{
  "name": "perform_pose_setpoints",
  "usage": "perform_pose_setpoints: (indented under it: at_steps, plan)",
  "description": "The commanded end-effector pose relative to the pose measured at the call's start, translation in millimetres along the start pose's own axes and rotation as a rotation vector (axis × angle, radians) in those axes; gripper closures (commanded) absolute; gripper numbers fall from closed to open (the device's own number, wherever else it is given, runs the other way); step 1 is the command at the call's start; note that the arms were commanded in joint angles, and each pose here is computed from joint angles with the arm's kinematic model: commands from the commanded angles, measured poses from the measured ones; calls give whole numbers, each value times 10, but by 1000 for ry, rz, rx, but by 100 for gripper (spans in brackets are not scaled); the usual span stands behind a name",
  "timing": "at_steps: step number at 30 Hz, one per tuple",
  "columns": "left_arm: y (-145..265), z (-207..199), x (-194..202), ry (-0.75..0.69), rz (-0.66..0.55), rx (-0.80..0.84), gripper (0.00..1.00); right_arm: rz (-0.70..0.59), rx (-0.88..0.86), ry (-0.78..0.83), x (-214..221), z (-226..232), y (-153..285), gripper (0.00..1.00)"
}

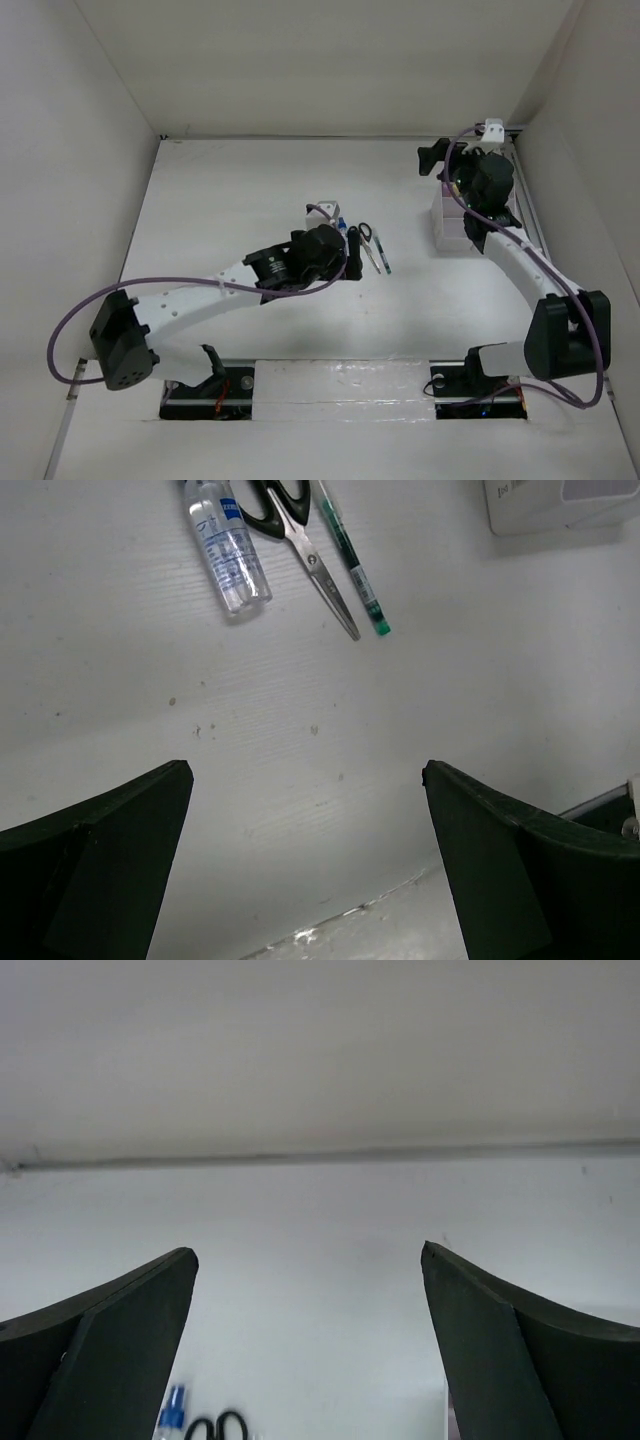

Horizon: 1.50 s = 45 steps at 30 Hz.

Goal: Sort the stationery into containers
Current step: Pick up the pen from the center of the board.

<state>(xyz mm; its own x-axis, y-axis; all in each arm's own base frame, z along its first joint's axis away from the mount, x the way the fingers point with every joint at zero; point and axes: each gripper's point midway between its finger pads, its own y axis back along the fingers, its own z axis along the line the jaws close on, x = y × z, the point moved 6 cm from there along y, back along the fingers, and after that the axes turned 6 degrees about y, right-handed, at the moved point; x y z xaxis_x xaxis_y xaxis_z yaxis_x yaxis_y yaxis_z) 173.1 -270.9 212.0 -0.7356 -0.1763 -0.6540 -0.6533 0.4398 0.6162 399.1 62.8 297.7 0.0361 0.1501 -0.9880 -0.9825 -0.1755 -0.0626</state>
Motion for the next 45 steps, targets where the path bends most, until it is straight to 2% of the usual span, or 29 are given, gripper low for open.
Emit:
perform_pose_setpoints:
  at_steps: [1,5,8,10,14,16,17,23,24,25,31,34,39,45]
  plan:
    - [-30,-166,-191,99,-60,-40,0,253,101,44,313,28,165,0]
    - [-212,-283,-165,118,-42,-33,0,297,137,45,469,169,498,0]
    - [-398,-440,-123,120,12,-24,0,218,151,24,242,302,725,0]
    - [-568,-498,-52,121,47,-39,0,240,182,38,200,304,901,0]
    - [-785,-799,-80,154,95,5,0,201,272,23,-60,251,1199,0]
    - [-898,-895,-75,164,107,18,3,121,264,0,-295,256,1383,0]
    - [-1012,-931,30,160,136,9,3,106,271,-4,-345,239,1451,0]
    - [-1303,-1137,25,230,143,-7,10,15,278,-33,-648,190,1788,2]
    - [-1454,-1085,99,225,142,-56,14,8,265,-36,-666,202,1807,2]
    - [-1480,-1184,11,255,121,-57,14,-2,263,-50,-687,205,1826,3]
    - [-1839,-1039,185,247,97,-257,21,-24,202,-61,-752,261,1956,3]
    - [-1867,-1003,190,270,83,-304,26,-30,189,-55,-748,269,1966,3]
    - [-1928,-892,230,271,47,-351,26,-26,143,-57,-706,323,1971,4]
    - [-1975,-844,252,263,66,-359,27,-21,114,-47,-699,358,1946,4]
